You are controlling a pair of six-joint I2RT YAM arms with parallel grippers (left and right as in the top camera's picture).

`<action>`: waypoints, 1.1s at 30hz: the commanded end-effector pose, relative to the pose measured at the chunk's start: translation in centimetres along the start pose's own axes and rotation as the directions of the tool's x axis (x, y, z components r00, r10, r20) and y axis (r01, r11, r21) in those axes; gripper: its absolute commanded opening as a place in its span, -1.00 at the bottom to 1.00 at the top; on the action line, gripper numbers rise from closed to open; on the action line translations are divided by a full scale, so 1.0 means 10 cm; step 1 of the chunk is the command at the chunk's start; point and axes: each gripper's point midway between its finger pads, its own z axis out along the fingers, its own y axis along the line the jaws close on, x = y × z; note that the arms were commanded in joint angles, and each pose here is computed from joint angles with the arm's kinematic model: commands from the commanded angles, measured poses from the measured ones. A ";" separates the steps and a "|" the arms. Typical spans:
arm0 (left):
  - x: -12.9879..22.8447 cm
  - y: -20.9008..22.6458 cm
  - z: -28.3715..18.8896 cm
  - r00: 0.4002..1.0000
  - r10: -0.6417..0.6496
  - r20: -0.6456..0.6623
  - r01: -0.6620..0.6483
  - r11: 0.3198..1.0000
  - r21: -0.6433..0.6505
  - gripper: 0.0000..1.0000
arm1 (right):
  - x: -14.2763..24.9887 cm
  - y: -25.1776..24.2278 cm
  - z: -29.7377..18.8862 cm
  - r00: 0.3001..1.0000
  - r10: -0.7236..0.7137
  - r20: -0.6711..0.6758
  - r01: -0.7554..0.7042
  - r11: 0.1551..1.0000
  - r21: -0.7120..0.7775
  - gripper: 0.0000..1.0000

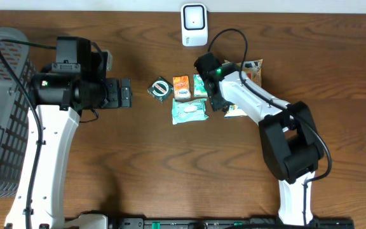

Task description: Scan the item barcode

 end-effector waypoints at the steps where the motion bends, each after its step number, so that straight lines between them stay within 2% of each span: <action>1: 0.03 0.01 0.02 1.000 0.000 -0.012 0.000 1.000 -0.010 0.96 | 0.01 -0.10 0.06 1.000 0.029 0.010 -0.029 0.997 0.069 0.70; 10: 0.03 0.01 0.02 1.000 0.000 -0.012 0.000 1.000 -0.010 0.95 | 0.13 -0.09 0.30 0.999 0.046 0.010 -0.047 0.996 0.075 0.60; 13: 0.03 0.01 0.02 1.000 0.000 -0.012 0.000 1.000 -0.010 0.95 | 0.18 -0.10 0.39 0.998 0.054 0.012 -0.054 0.996 0.074 0.47; 15: 0.03 0.01 0.02 1.000 0.000 -0.012 0.000 1.000 -0.010 0.96 | 0.22 -0.11 0.45 0.998 0.062 0.002 -0.062 0.996 0.067 0.11; 16: 0.03 0.01 0.02 1.000 0.000 -0.012 0.000 1.000 -0.010 0.96 | 0.24 -0.11 0.47 0.998 0.066 -0.007 -0.066 0.996 0.059 -0.21; 18: 0.03 0.01 0.02 1.000 0.000 -0.012 0.000 1.000 -0.010 0.95 | 0.25 -0.08 0.49 0.997 0.077 -0.025 -0.076 0.997 0.019 -0.63; 20: 0.03 0.01 0.02 1.000 0.000 -0.012 0.000 1.000 -0.010 0.96 | 0.24 -0.05 0.48 0.997 0.074 -0.033 -0.075 0.997 -0.014 -0.91; 21: 0.03 0.01 0.02 1.000 0.000 -0.012 0.000 1.000 -0.010 0.96 | 0.23 -0.04 0.47 0.997 0.073 -0.037 -0.074 0.997 -0.029 -0.98; 28: 0.03 0.01 0.02 1.000 0.000 -0.012 0.000 1.000 -0.010 0.95 | 0.00 -0.15 0.12 0.991 0.117 -0.058 -0.124 0.982 -0.144 -0.98; 31: 0.03 0.01 0.02 1.000 0.000 -0.012 0.000 1.000 -0.010 0.95 | -0.14 -0.08 -0.12 0.995 0.085 -0.049 -0.096 0.947 -0.307 -0.98; 33: 0.03 0.01 0.02 1.000 0.000 -0.012 0.000 1.000 -0.010 0.96 | -0.22 0.00 -0.32 0.998 0.062 -0.031 -0.069 0.887 -0.456 -0.98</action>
